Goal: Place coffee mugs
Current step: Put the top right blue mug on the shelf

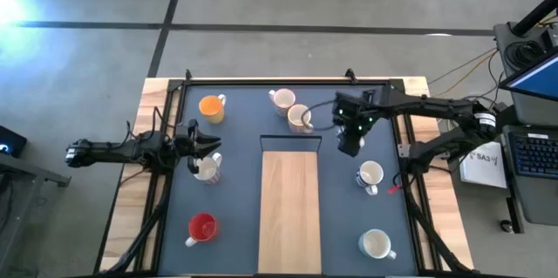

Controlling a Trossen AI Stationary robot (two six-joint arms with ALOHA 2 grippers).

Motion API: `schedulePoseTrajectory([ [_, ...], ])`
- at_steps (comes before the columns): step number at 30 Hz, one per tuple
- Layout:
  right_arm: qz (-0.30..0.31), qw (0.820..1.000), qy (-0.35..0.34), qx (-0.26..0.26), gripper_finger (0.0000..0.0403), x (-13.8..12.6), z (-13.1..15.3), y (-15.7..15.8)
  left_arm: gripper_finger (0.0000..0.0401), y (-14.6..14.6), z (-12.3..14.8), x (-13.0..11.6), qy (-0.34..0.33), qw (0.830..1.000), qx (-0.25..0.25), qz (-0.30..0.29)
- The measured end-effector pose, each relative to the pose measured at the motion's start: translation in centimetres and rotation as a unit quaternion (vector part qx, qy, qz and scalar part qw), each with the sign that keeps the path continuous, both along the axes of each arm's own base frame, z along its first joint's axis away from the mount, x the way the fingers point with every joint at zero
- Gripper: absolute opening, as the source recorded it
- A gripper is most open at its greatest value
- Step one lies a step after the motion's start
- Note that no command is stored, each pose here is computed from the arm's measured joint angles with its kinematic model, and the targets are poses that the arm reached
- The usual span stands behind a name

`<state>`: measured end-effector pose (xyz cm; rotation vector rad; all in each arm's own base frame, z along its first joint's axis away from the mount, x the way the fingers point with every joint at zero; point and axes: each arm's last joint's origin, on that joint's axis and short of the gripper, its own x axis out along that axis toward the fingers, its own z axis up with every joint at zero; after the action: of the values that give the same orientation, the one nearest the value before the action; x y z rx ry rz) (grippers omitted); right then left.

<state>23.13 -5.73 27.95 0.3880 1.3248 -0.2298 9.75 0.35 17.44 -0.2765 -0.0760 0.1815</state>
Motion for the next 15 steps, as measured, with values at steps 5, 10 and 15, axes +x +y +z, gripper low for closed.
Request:
schedulePoseTrajectory([
  [5,0.049,0.999,0.004,0.001,0.0014,0.4,0.0,2.5,0.0071,0.0,0.0,0.0,0.0,1.0,0.0,0.0],
  [10,0.098,0.995,-0.011,-0.004,0.0021,1.3,0.8,4.2,0.0071,0.0,0.0,0.0,0.0,1.0,0.0,0.0],
  [15,0.136,0.99,-0.028,-0.016,0.0024,2.6,1.7,5.2,0.0071,0.0,0.0,0.0,0.0,1.0,0.0,0.0],
])
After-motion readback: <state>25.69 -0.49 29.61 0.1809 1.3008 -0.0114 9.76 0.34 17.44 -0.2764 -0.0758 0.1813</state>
